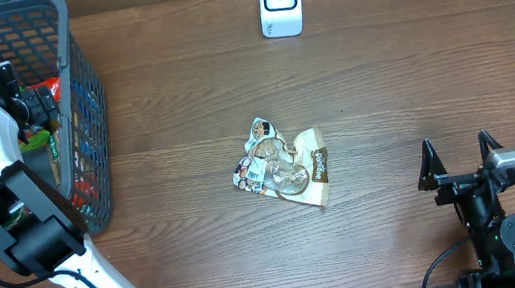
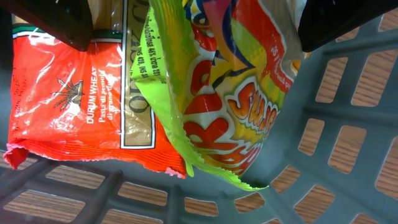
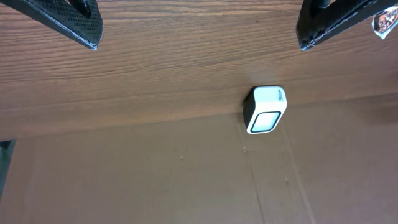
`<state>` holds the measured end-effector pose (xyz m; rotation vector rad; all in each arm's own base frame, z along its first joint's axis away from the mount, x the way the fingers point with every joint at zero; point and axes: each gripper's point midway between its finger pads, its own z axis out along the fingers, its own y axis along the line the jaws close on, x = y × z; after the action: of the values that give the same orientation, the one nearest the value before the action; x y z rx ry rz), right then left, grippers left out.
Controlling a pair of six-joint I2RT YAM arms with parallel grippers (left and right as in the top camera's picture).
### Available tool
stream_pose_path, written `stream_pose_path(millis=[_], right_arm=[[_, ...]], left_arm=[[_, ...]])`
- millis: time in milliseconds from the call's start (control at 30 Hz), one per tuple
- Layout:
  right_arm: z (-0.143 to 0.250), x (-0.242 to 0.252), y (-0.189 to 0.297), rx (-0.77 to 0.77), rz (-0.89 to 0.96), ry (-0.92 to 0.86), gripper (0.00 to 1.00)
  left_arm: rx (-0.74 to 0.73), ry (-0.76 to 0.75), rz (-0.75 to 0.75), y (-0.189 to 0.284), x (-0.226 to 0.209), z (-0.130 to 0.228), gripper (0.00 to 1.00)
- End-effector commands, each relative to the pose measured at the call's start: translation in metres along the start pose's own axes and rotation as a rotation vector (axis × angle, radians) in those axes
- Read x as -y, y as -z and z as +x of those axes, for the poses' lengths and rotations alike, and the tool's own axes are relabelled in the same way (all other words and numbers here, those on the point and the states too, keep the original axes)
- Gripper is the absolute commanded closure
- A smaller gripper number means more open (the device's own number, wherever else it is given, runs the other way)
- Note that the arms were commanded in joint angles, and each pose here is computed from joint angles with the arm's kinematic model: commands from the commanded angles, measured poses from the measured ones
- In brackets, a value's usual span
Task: Scan the item barcode
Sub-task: 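Move the left gripper back into the basket and grasp the Haribo Worms bag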
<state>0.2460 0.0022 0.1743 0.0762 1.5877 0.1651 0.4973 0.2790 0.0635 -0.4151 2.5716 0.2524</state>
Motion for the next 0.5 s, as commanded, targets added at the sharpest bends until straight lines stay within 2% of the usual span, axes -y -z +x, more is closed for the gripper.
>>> stream_pose_path(millis=[0, 67, 267, 467], right_arm=[[0.0019, 0.0025, 0.0, 0.004, 0.011, 0.004, 0.0], [0.0019, 0.0025, 0.0, 0.004, 0.011, 0.003, 0.0], [0.0019, 0.0025, 0.0, 0.004, 0.011, 0.004, 0.0], [0.0019, 0.0025, 0.0, 0.004, 0.011, 0.003, 0.0]], left_arm=[[-0.08, -0.021, -0.001, -0.0258, 0.0036, 0.0262, 0.04], [-0.084, -0.022, -0.018, -0.0257, 0.0006, 0.0271, 0.08], [-0.091, -0.021, -0.026, -0.0258, -0.001, 0.0288, 0.31], [-0.104, -0.022, -0.024, -0.0255, -0.0005, 0.032, 0.42]])
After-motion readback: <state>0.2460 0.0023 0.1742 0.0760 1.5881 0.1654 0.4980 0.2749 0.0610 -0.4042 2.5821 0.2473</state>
